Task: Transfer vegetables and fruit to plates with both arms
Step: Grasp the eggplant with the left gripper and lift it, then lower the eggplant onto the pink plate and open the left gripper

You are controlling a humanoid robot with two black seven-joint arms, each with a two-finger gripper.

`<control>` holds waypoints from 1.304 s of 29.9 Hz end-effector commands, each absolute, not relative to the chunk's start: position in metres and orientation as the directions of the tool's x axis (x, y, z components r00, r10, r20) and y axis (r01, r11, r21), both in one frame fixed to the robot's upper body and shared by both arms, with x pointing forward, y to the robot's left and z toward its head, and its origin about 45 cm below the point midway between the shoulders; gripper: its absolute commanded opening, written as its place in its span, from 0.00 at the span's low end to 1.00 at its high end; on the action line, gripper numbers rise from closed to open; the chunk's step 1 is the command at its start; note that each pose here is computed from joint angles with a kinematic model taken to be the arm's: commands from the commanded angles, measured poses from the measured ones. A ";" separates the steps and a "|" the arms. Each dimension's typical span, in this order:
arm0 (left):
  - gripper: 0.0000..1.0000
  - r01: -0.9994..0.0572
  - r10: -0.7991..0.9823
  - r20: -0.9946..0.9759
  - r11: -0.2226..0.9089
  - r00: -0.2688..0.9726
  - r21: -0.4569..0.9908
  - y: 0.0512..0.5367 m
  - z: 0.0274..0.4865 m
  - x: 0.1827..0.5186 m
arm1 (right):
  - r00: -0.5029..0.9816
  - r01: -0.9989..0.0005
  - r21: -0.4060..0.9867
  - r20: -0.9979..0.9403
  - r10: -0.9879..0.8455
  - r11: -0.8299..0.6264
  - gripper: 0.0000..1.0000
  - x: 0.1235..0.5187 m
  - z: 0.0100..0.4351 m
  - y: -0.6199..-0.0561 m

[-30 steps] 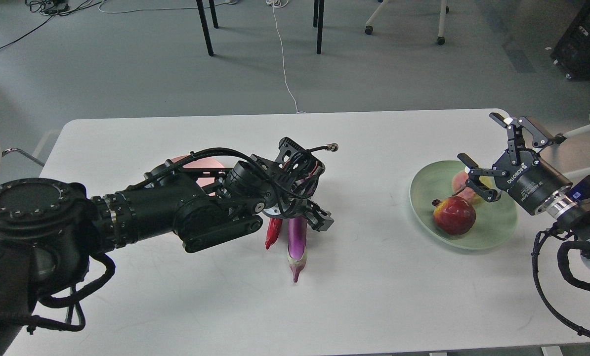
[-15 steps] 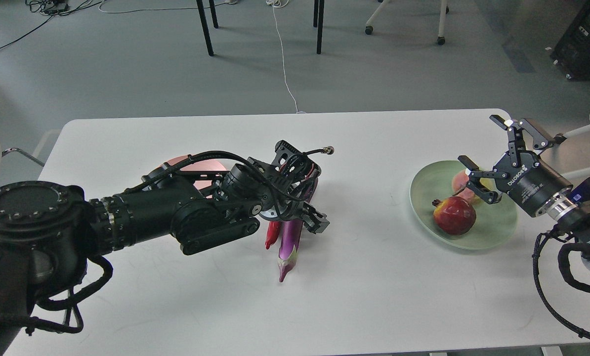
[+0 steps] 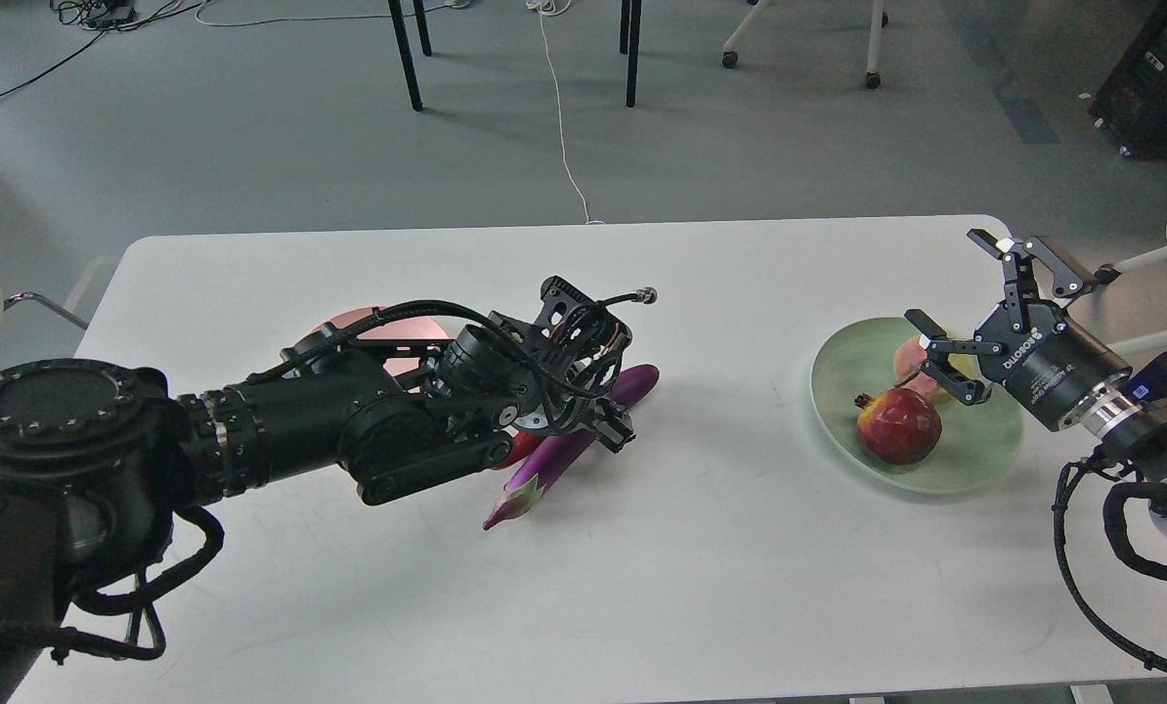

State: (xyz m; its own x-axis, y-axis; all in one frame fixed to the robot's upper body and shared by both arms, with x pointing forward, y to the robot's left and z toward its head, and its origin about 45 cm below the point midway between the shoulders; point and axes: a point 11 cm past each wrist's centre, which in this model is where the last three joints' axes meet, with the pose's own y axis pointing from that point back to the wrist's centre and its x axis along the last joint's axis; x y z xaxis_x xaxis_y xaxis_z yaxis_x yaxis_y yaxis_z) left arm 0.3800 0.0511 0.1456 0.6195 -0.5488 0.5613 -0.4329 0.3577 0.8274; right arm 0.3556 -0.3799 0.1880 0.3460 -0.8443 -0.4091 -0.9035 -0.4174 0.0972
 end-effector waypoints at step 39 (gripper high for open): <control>0.14 -0.551 -0.286 0.561 0.123 0.777 0.826 0.311 0.202 0.416 | 0.347 -0.903 0.098 -0.407 -0.845 -0.418 0.99 0.356 0.189 -0.380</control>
